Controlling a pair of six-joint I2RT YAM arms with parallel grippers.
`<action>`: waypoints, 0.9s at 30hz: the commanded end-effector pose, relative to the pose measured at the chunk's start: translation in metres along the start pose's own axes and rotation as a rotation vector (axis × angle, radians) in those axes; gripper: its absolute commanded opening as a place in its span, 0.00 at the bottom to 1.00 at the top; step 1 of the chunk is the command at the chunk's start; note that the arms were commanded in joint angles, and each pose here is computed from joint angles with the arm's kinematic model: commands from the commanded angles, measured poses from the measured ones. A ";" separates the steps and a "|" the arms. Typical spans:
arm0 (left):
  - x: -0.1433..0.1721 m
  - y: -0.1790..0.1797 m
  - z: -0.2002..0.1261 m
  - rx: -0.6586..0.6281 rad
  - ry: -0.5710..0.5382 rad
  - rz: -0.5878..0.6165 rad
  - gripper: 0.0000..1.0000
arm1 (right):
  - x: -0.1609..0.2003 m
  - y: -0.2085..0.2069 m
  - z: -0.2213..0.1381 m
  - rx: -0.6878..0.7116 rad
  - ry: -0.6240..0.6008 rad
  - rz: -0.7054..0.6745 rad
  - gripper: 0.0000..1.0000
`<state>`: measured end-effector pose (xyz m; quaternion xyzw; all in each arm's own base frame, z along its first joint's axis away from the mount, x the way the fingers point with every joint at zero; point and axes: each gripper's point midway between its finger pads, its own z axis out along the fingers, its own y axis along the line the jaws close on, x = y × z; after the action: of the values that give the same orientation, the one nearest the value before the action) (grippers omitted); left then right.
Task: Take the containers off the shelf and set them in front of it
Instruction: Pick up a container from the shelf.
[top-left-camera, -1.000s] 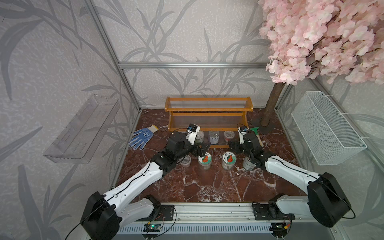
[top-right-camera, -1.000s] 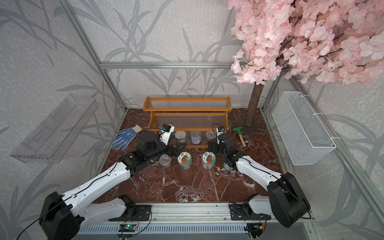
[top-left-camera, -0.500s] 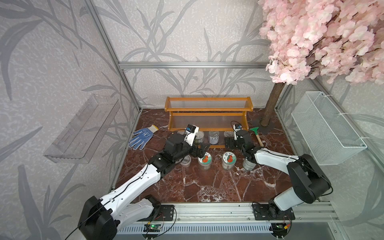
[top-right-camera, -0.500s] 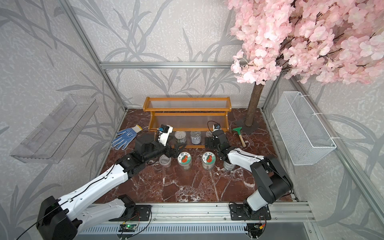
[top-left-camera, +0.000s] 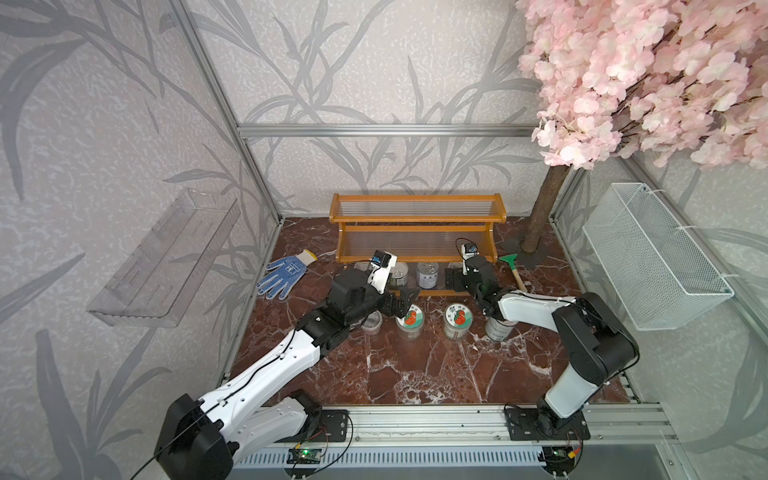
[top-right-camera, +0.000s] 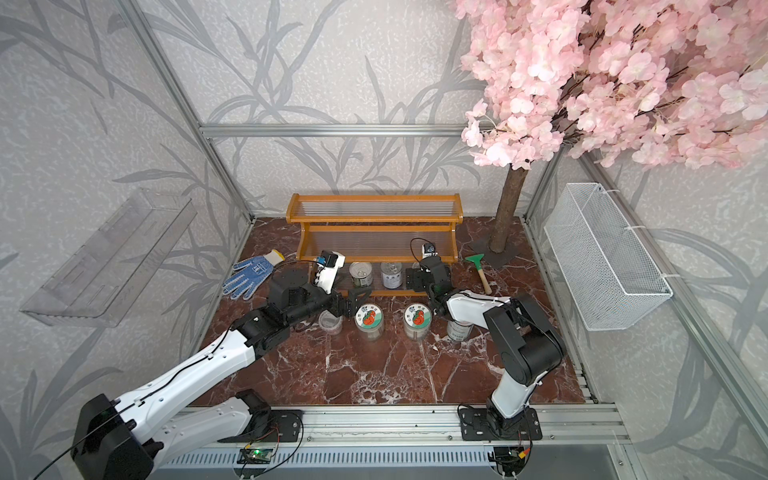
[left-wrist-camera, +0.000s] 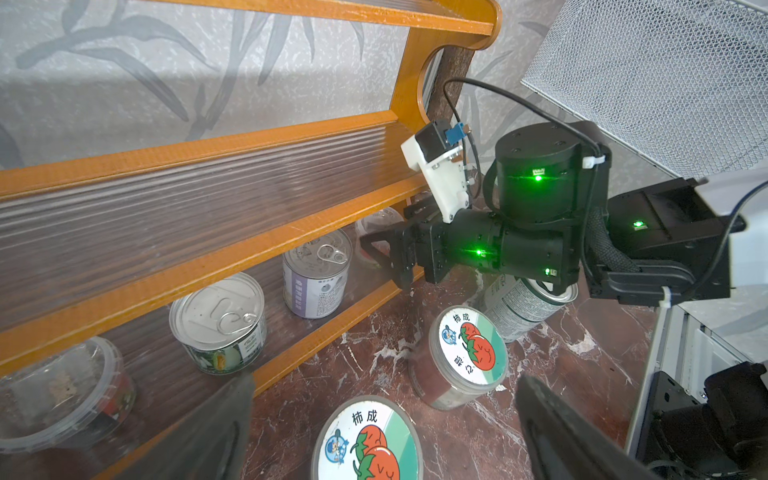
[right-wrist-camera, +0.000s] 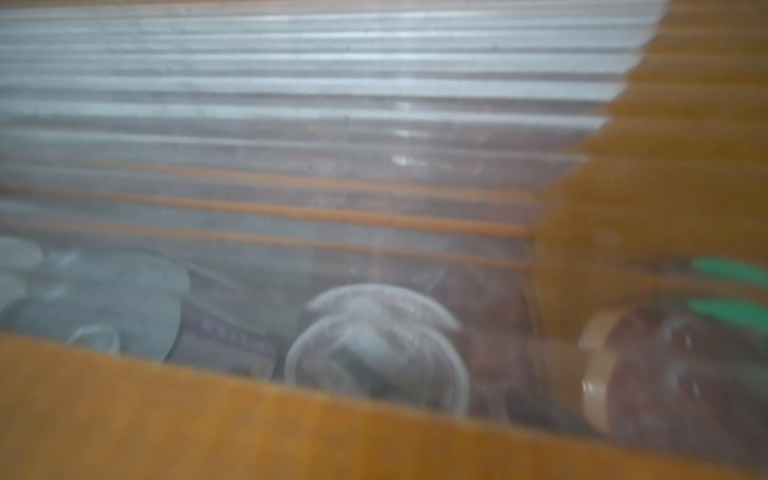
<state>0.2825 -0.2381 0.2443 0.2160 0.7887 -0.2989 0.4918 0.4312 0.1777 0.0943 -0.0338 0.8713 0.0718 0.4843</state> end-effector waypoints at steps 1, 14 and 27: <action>-0.002 0.001 -0.002 -0.006 -0.009 -0.004 1.00 | -0.010 -0.002 0.009 0.011 -0.032 0.006 1.00; 0.000 0.002 -0.003 -0.009 -0.001 -0.007 1.00 | -0.013 -0.001 0.023 0.010 -0.040 0.004 0.98; 0.005 0.003 -0.007 -0.013 0.005 -0.014 1.00 | -0.013 -0.002 0.026 0.011 -0.031 -0.022 0.73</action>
<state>0.2790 -0.2350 0.2442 0.2138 0.7897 -0.2985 0.4915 0.4553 0.1792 0.0869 -0.0365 0.8670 0.0628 0.4929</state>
